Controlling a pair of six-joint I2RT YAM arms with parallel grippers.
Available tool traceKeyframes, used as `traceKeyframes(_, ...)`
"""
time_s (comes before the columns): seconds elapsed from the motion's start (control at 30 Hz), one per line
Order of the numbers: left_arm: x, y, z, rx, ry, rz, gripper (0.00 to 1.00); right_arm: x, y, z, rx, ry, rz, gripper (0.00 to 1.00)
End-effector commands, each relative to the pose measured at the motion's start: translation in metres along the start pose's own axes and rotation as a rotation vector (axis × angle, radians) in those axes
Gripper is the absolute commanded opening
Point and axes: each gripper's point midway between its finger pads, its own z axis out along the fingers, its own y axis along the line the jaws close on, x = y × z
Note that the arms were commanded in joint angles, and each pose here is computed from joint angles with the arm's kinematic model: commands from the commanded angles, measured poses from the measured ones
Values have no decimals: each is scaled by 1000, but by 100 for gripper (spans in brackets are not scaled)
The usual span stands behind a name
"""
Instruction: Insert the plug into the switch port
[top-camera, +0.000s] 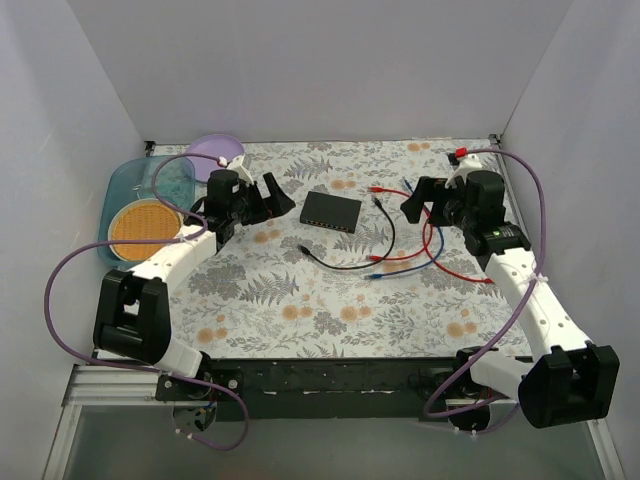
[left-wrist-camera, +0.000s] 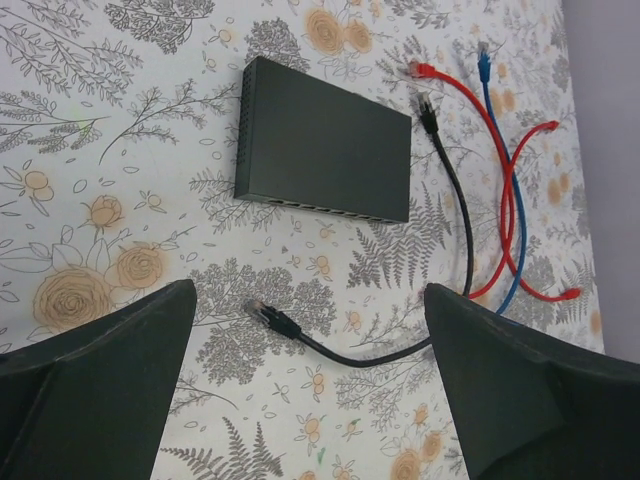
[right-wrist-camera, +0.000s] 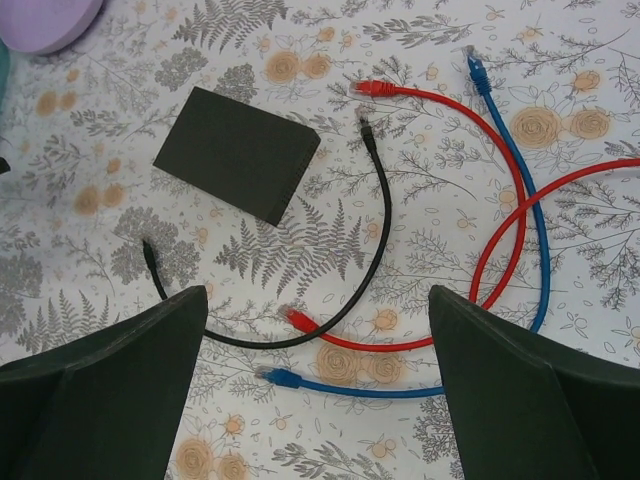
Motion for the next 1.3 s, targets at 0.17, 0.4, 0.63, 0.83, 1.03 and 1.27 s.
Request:
traceKeyframes(0.17, -25, -26, -2, 76, -31, -40, 98, 46, -8, 44, 149, 140, -105, 97)
traceKeyframes(0.4, -25, -30, 1, 91, -15, -59, 98, 112, -27, 84, 206, 351, -53, 64)
traceKeyframes(0.63, -26, -30, 2, 95, -14, -59, 98, 142, -31, 96, 217, 416, -26, 63)
traceKeyframes(0.83, -27, -31, 3, 95, -15, -64, 98, 158, -32, 106, 237, 446, -29, 57)
traceKeyframes(1.03, -27, -33, 1, 102, -16, -67, 98, 176, -39, 114, 304, 490, -39, 34)
traceKeyframes(1.27, -32, -36, -5, 103, -37, -57, 98, 148, -14, 113, 225, 402, -31, 1)
